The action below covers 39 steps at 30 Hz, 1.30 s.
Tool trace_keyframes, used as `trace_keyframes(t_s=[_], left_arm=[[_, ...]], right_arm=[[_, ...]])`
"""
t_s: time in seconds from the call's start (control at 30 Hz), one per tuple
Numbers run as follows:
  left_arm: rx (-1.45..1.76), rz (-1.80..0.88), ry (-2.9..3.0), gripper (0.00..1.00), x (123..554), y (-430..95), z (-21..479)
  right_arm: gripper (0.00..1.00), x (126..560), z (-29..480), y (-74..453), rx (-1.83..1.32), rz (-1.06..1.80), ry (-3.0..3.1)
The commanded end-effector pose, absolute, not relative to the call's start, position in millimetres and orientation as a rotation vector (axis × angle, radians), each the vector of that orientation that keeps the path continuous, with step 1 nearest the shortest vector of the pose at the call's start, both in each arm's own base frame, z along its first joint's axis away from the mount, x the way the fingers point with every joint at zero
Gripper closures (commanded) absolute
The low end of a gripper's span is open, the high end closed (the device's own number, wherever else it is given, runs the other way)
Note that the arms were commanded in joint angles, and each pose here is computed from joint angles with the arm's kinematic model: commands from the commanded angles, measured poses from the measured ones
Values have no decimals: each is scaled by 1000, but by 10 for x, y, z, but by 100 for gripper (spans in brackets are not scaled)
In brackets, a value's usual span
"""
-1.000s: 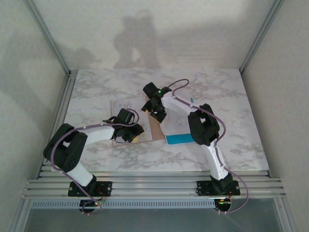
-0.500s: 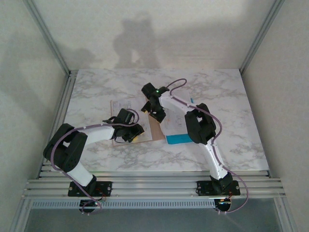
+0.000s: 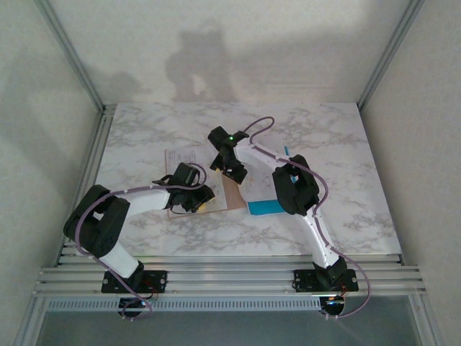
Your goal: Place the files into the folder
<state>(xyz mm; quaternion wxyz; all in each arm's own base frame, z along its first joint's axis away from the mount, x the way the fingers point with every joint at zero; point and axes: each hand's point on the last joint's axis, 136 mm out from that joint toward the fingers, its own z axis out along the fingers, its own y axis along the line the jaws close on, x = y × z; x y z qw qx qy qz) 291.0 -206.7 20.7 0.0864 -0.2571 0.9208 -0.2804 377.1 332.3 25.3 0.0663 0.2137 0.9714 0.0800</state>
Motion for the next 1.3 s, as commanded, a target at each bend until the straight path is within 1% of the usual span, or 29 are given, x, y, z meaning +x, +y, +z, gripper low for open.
trace_keyframes(t_s=[0.0,0.3,0.5,0.73,0.87,1.0,1.1,1.17,1.27], left_arm=[[-937,-569,2917,55,2402,-1663,-251],[-980,-538,2915,55,2358,-1551,-287],[-979,-555,2902,54,2383,-1564,-249],[-975,-557,2897,54,2388,-1563,-229],[-973,-568,2891,54,2401,-1575,-214],[-973,-575,2885,54,2420,-1584,-198],[-970,-575,2882,54,2434,-1586,-190],[-969,-581,2879,54,2445,-1594,-179],[-967,-578,2878,54,2454,-1593,-175]], right_arm=[[18,3596,-331,2704,673,-140,2993],[18,3652,-235,2631,650,-143,2976],[17,3773,-67,2738,603,-72,2957],[17,3854,246,2887,601,29,2915],[17,3876,567,3014,610,160,2872],[16,3843,898,3090,640,297,2826],[15,3789,1094,3049,661,353,2789],[14,3731,1126,2979,673,352,2786],[11,3587,1015,2939,693,386,2826]])
